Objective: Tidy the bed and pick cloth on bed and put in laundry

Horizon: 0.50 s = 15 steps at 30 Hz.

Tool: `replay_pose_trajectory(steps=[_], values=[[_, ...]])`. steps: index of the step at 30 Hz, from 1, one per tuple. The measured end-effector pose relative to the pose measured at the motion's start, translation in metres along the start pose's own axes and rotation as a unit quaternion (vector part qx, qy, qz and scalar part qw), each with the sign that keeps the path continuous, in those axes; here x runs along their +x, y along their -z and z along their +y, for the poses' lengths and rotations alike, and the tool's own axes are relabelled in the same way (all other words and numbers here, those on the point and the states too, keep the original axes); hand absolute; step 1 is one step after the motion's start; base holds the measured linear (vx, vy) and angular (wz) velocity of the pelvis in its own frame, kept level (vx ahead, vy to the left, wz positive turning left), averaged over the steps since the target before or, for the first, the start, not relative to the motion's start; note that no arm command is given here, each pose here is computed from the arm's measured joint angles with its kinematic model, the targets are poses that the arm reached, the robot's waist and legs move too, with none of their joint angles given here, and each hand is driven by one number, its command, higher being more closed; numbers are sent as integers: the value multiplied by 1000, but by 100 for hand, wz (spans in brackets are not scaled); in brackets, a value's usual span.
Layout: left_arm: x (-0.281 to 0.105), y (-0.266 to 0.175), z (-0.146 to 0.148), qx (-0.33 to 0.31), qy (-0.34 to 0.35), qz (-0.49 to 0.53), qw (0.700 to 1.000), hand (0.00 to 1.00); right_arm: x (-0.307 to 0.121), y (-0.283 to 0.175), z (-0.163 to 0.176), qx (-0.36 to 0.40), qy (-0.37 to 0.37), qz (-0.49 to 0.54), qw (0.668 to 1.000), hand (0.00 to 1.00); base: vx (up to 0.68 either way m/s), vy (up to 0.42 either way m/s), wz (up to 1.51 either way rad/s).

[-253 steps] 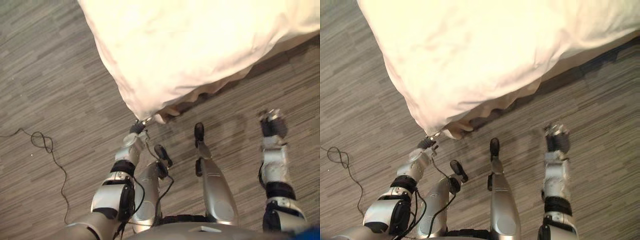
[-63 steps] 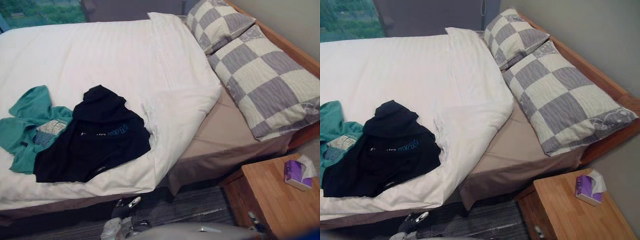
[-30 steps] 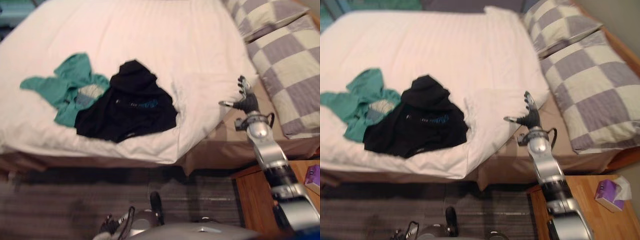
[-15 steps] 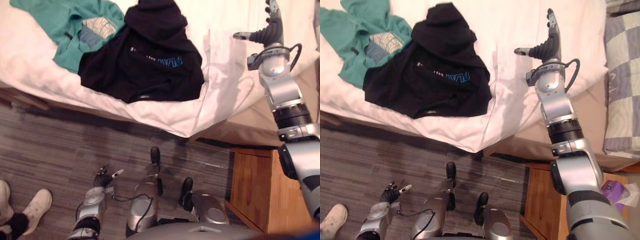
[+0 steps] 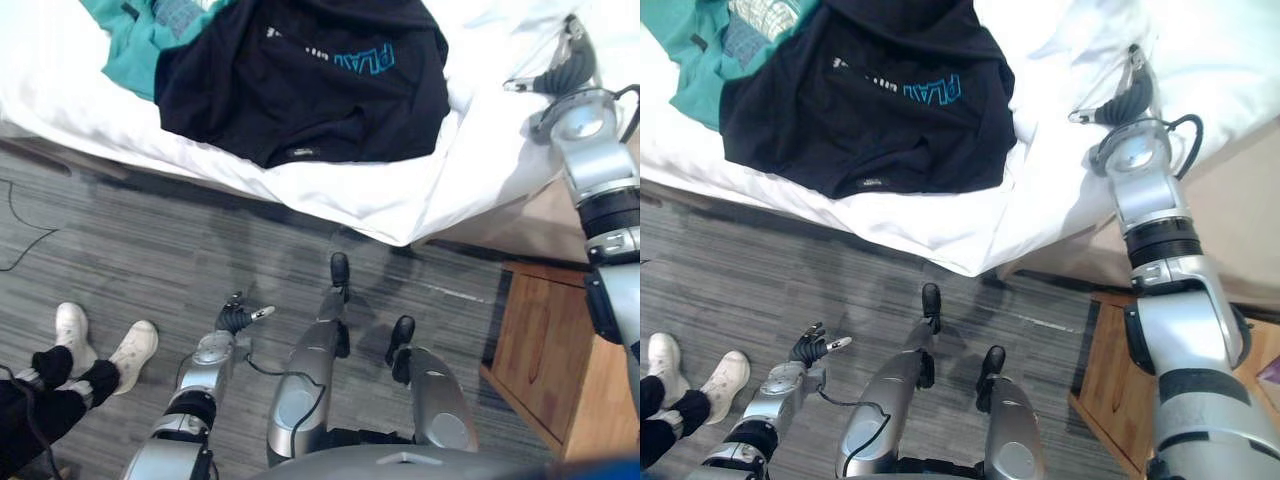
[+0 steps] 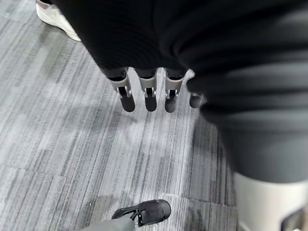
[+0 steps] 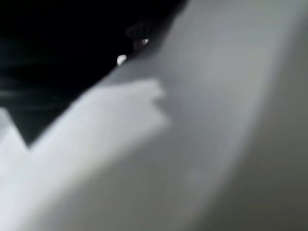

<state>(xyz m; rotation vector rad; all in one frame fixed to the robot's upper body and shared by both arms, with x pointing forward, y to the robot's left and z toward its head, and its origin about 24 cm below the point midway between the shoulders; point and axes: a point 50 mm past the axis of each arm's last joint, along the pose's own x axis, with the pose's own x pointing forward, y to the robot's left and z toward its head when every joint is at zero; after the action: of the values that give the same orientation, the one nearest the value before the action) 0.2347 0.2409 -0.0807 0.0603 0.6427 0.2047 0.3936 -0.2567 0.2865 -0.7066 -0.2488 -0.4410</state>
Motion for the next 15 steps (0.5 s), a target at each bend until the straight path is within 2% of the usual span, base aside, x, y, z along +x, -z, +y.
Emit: replay_pose_trajectory(steps=[10, 15], values=[[3, -10, -18, -7, 47, -6, 999, 0, -1, -10, -2, -25, 5, -28, 999, 100, 13, -75, 3], [6, -22, -22, 2, 50, -11, 999, 0, -2, 0, -3, 19, 27, -3, 999, 100, 29, -60, 9]])
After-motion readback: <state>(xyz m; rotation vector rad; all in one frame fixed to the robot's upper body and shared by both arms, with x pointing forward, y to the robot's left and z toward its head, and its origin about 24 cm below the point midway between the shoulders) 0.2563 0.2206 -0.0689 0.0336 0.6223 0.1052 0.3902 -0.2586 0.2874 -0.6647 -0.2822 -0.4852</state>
